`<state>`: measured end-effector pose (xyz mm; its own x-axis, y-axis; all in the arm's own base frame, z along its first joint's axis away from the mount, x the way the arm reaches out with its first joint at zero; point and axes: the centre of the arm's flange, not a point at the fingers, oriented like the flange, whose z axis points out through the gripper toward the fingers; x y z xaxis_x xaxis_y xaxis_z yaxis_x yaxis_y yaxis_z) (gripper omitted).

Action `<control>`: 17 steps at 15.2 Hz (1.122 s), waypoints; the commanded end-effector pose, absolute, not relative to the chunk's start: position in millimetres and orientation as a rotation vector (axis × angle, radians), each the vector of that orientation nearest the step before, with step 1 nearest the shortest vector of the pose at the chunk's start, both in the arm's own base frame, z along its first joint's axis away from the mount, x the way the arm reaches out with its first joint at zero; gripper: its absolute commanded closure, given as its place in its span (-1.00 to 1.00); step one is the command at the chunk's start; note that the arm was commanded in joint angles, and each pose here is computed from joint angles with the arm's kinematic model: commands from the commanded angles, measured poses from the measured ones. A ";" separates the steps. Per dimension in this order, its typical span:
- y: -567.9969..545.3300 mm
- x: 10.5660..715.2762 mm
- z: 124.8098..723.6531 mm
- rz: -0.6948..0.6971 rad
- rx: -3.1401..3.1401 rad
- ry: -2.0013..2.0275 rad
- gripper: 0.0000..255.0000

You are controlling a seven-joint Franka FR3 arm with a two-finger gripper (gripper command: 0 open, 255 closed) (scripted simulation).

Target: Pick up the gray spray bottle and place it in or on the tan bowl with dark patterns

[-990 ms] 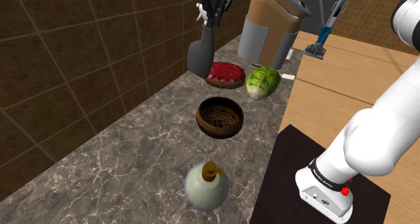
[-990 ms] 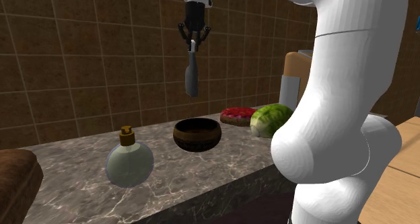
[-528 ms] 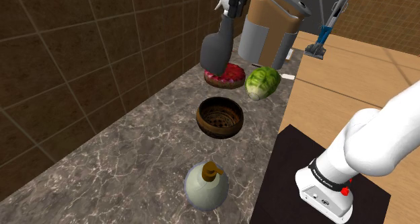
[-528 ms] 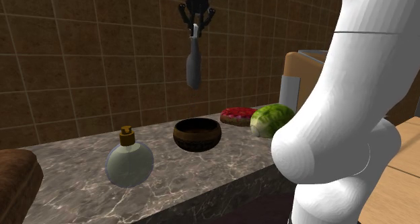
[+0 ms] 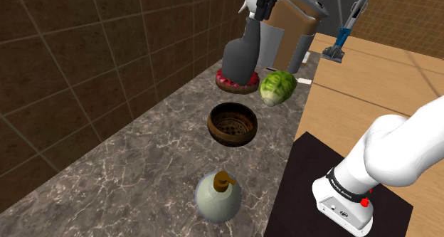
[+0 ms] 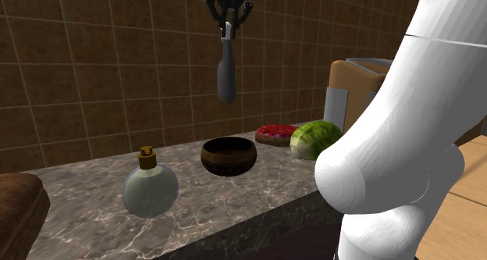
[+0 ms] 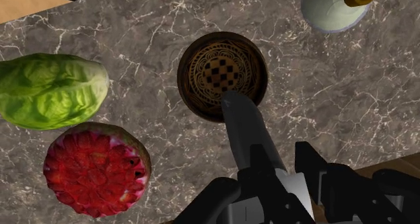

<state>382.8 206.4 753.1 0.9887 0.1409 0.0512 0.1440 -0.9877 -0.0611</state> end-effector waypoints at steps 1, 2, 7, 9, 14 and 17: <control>206.2 380.5 742.6 -0.072 -3.068 -0.220 1.00; 206.2 380.5 737.3 -0.072 -3.068 -0.220 1.00; 206.2 380.5 710.9 -0.072 -3.068 -0.220 1.00; 206.2 380.5 700.4 -0.072 -3.068 -0.220 1.00; 206.2 380.5 674.0 -0.072 -3.068 -0.220 1.00; 206.2 380.5 658.1 -0.072 -3.068 -0.220 1.00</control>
<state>380.7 206.0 663.2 0.9887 0.1408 0.0507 0.1438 -0.9877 -0.0611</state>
